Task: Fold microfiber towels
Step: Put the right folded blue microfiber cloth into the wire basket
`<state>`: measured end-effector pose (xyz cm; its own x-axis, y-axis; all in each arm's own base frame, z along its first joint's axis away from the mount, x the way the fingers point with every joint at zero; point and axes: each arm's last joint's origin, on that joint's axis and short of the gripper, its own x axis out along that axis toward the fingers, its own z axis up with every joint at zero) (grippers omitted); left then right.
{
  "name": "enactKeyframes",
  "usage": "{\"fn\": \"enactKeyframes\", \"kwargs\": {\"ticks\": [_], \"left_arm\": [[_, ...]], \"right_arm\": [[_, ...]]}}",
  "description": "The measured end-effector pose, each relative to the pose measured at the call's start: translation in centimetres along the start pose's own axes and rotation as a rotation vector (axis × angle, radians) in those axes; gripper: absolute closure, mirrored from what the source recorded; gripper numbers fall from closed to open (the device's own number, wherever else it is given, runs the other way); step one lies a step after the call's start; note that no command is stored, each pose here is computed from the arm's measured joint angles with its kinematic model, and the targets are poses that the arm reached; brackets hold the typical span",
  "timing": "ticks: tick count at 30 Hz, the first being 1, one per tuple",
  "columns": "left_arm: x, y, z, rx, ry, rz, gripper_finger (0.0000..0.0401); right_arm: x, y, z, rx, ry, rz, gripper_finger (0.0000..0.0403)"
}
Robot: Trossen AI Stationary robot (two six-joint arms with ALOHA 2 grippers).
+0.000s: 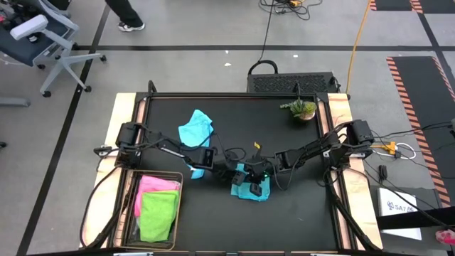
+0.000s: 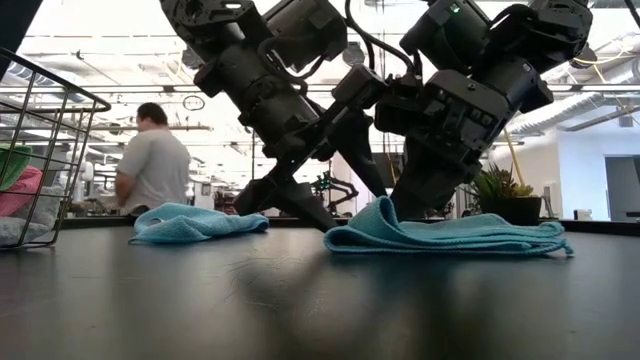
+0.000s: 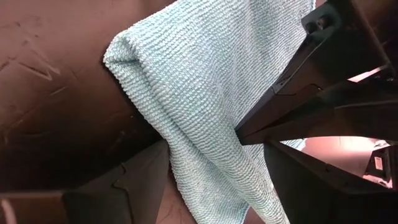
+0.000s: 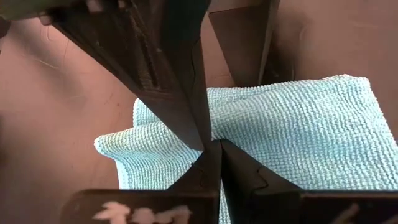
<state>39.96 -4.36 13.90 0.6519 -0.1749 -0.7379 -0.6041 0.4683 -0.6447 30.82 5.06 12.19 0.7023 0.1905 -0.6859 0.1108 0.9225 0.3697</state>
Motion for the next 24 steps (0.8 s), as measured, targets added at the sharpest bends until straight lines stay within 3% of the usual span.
{"fn": "enactKeyframes", "kwargs": {"ticks": [13, 19, 24], "left_arm": [[0.0, 0.0, 0.0, -0.029, -0.008, 0.001, 0.0135], [-0.1, -0.6, 0.3, -0.016, -0.029, -0.055, 0.0135], [0.1, -0.2, 0.2, -0.016, -0.022, -0.017, 0.0135]], "right_arm": [[-0.4, -0.2, 0.4, 0.004, -0.003, 0.026, 0.0403], [-2.6, 0.6, 0.6, 0.008, 0.041, 0.026, 0.0403], [-4.9, 1.1, 0.7, 0.010, 0.094, 0.006, 0.0403]]}}
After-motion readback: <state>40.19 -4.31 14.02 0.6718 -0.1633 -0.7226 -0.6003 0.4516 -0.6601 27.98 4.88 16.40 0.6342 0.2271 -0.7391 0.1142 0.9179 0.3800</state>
